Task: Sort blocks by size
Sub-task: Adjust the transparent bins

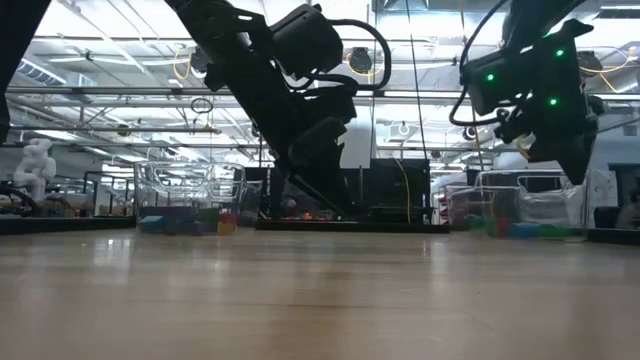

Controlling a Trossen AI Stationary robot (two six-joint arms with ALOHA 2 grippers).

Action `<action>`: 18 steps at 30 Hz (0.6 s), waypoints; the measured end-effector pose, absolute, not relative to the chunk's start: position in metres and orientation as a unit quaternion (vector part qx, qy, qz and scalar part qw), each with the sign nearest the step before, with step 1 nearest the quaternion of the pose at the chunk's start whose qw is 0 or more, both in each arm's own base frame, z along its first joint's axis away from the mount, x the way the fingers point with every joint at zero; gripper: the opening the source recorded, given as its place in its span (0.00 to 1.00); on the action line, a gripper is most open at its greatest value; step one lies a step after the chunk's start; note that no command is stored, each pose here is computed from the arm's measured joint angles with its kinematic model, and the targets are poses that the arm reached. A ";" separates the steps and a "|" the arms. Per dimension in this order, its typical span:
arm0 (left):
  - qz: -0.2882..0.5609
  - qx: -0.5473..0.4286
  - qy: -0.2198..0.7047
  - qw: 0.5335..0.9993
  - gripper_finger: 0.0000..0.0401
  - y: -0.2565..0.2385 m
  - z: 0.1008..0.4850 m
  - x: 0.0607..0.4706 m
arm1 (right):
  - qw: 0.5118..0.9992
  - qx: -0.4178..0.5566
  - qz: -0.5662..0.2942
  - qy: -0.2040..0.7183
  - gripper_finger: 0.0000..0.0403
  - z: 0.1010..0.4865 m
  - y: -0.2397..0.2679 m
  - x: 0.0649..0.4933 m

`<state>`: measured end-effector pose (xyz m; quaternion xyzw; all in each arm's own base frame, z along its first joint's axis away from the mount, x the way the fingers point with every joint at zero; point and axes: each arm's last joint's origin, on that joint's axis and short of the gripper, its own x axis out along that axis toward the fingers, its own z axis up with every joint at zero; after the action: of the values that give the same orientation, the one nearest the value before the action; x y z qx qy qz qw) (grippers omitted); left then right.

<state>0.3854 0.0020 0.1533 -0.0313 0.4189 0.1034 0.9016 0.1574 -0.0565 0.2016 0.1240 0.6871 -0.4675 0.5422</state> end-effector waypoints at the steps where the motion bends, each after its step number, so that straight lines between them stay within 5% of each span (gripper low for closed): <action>1: 0.103 -0.031 0.419 0.902 0.64 0.002 0.153 0.385 | 0.539 0.127 -0.468 0.688 0.00 0.202 -0.059 0.156; 10: 0.135 -0.019 0.466 0.874 0.64 0.003 0.147 0.376 | 0.503 0.128 -0.484 0.704 0.00 0.206 -0.059 0.147; 18: 0.222 0.018 0.493 0.841 0.64 0.013 0.159 0.360 | 0.603 0.131 -0.481 0.622 0.00 0.229 -0.044 0.143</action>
<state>0.3604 0.0134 0.1589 0.0184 0.4930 0.2224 0.8409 0.1428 -0.0439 0.2294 0.1314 0.6221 -0.4815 0.6032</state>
